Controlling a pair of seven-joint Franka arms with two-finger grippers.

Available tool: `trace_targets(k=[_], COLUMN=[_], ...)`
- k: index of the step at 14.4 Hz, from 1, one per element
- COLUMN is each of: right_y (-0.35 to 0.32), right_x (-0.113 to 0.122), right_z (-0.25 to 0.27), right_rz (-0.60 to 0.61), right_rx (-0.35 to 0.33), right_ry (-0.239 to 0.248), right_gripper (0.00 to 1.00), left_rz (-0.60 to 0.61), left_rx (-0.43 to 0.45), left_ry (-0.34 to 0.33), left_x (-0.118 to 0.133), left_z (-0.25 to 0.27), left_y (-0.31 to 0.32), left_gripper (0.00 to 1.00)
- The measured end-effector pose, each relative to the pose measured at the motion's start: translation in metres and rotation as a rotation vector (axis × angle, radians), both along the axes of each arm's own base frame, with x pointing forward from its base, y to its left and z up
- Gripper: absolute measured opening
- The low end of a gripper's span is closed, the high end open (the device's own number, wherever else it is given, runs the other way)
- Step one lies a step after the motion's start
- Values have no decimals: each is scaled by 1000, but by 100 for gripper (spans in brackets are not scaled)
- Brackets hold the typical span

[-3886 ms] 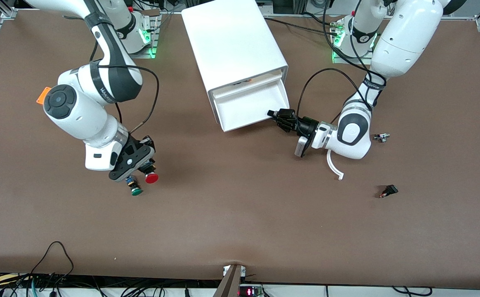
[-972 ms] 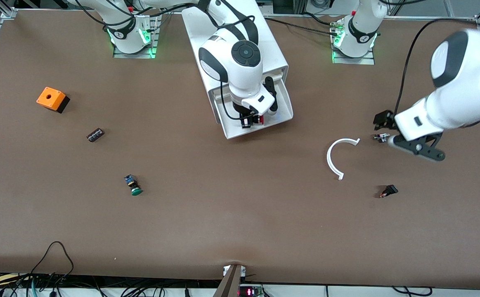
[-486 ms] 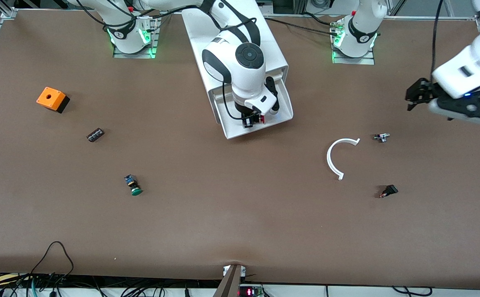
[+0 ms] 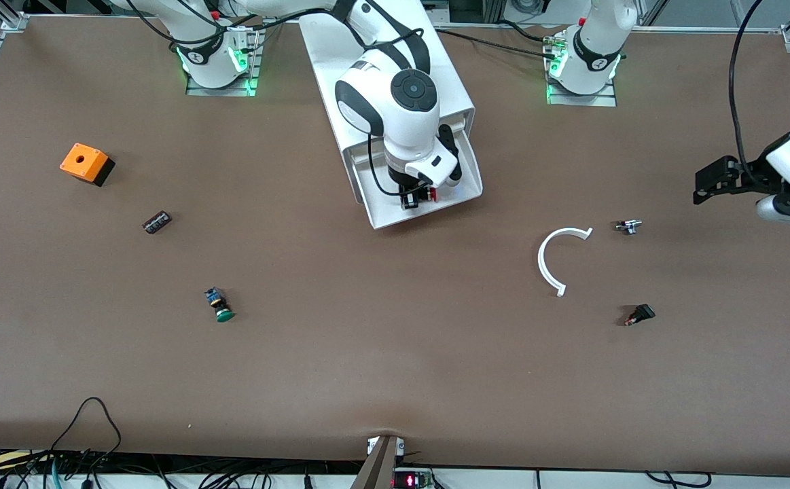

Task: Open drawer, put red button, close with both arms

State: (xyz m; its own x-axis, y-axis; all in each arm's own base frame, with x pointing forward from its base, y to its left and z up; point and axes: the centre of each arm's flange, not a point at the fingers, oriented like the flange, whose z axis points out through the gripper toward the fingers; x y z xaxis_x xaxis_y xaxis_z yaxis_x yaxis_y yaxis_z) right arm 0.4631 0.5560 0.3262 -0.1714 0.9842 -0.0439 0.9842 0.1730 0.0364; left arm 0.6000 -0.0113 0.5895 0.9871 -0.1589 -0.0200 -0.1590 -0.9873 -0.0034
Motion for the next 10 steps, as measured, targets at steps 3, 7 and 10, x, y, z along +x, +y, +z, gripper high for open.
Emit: trace_targets(k=[3,7,10], right_y=[0,-11,-25], right_x=[2,30,53], right_z=[3,39,86], right_rz=[-8,-54,-99], right_rx=[1,6,11], right_ry=[-9,-72,-121], right_gripper=[75,100,100], left_rz=[5,26,31], left_rx=[0,4,10], left_ry=[6,38,3], left_x=[-1,-12,-39], left_z=[0,-1,-6], left_y=[-3,-2,-1], left_gripper=[100,100,100])
